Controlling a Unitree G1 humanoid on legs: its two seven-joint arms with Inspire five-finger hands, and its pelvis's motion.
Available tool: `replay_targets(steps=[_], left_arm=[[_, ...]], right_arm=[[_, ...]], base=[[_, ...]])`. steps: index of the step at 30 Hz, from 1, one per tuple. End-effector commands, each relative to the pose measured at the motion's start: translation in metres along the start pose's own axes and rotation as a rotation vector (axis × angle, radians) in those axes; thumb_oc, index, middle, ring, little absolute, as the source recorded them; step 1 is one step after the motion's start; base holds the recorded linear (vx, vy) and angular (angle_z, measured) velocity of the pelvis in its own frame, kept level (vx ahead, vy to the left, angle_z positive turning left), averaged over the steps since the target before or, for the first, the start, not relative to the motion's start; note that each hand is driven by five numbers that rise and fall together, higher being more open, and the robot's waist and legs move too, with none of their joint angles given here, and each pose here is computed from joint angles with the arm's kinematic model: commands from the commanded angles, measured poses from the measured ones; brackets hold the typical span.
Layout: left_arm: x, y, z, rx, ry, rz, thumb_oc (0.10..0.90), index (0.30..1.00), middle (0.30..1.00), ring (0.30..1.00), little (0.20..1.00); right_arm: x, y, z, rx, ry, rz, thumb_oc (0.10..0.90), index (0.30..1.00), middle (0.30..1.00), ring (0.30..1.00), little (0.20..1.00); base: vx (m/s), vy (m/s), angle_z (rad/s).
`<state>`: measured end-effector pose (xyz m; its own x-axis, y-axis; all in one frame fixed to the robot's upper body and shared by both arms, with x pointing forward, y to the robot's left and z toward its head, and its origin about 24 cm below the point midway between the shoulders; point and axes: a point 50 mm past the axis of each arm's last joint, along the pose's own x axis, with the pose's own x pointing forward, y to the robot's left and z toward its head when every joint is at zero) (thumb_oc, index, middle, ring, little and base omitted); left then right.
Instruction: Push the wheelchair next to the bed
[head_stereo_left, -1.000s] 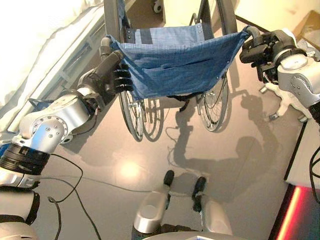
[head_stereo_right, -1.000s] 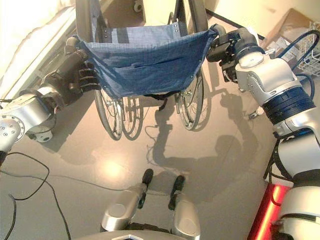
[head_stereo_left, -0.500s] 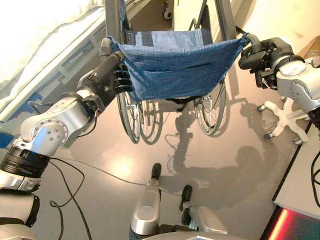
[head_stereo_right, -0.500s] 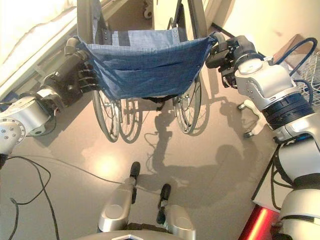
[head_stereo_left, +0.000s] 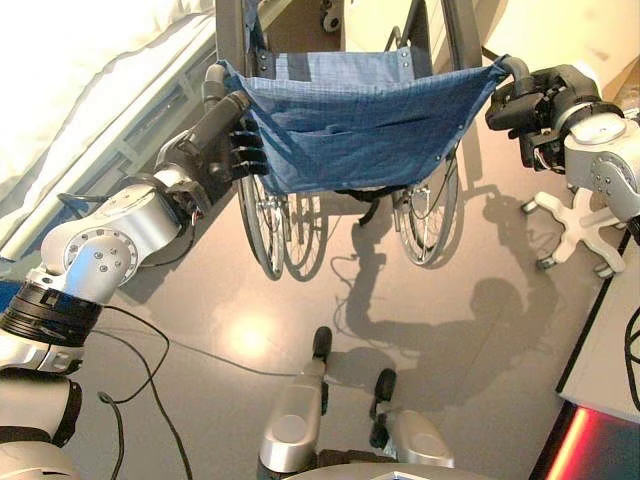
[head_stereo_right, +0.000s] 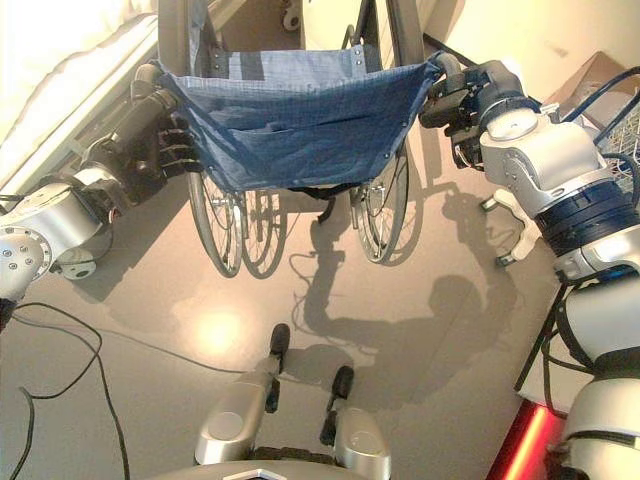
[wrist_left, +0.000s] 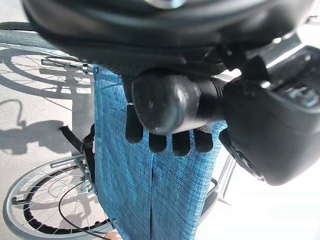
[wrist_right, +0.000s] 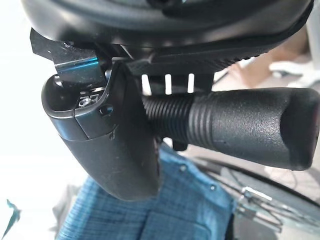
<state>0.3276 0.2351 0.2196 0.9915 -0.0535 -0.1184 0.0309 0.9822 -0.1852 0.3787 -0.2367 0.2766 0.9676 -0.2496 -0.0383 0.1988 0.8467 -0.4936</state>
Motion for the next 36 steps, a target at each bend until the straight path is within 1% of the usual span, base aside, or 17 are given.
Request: replay_targets(steps=[1,8,13,18,19,20,24,31,36], left_arm=[[-0.003,0.012,0.053,-0.068,-0.270,0.071,0.800,0.900,0.900,0.900,0.900],[-0.014,0.024,0.065,-0.081,-0.336,0.124,0.800,0.900,0.900,0.900,0.900],[-0.030,0.040,0.065,-0.074,-0.374,0.156,0.800,0.900,0.900,0.900,0.900],[-0.054,0.059,0.056,-0.064,-0.394,0.191,0.800,0.900,0.900,0.900,0.900],[-0.054,0.059,0.055,-0.062,-0.393,0.191,0.800,0.900,0.900,0.900,0.900],[-0.062,0.066,0.051,-0.055,-0.398,0.203,0.800,0.900,0.900,0.900,0.900],[-0.079,0.077,0.049,-0.046,-0.430,0.237,0.800,0.900,0.900,0.900,0.900],[-0.109,0.101,0.050,-0.003,-0.479,0.317,0.800,0.900,0.900,0.900,0.900],[-0.116,0.110,0.048,-0.018,-0.461,0.346,0.800,0.900,0.900,0.900,0.900]], right_arm=[[-0.013,0.008,0.039,0.071,-0.251,0.083,0.800,0.900,0.900,0.900,0.900],[-0.019,-0.008,0.034,0.108,-0.267,0.037,0.800,0.900,0.900,0.900,0.900],[-0.027,-0.028,0.027,0.143,-0.283,-0.017,0.800,0.900,0.900,0.900,0.900],[-0.040,-0.057,0.015,0.169,-0.298,-0.103,0.800,0.900,0.900,0.900,0.900],[-0.040,-0.056,0.014,0.170,-0.297,-0.102,0.800,0.900,0.900,0.900,0.900],[-0.046,-0.067,0.008,0.174,-0.291,-0.129,0.800,0.900,0.900,0.900,0.900],[-0.055,-0.087,-0.007,0.175,-0.274,-0.189,0.800,0.900,0.900,0.900,0.900],[-0.076,-0.125,-0.037,0.172,-0.208,-0.365,0.800,0.900,0.900,0.900,0.900],[-0.082,-0.136,-0.047,0.181,-0.166,-0.415,0.800,0.900,0.900,0.900,0.900]], base=[[0.04,0.005,0.00],[0.04,-0.010,0.00],[0.05,-0.017,0.01],[0.01,-0.007,0.00],[0.02,-0.017,0.04],[0.02,-0.016,0.03],[0.01,-0.006,0.01],[0.00,-0.007,0.01],[0.00,0.000,0.00]])
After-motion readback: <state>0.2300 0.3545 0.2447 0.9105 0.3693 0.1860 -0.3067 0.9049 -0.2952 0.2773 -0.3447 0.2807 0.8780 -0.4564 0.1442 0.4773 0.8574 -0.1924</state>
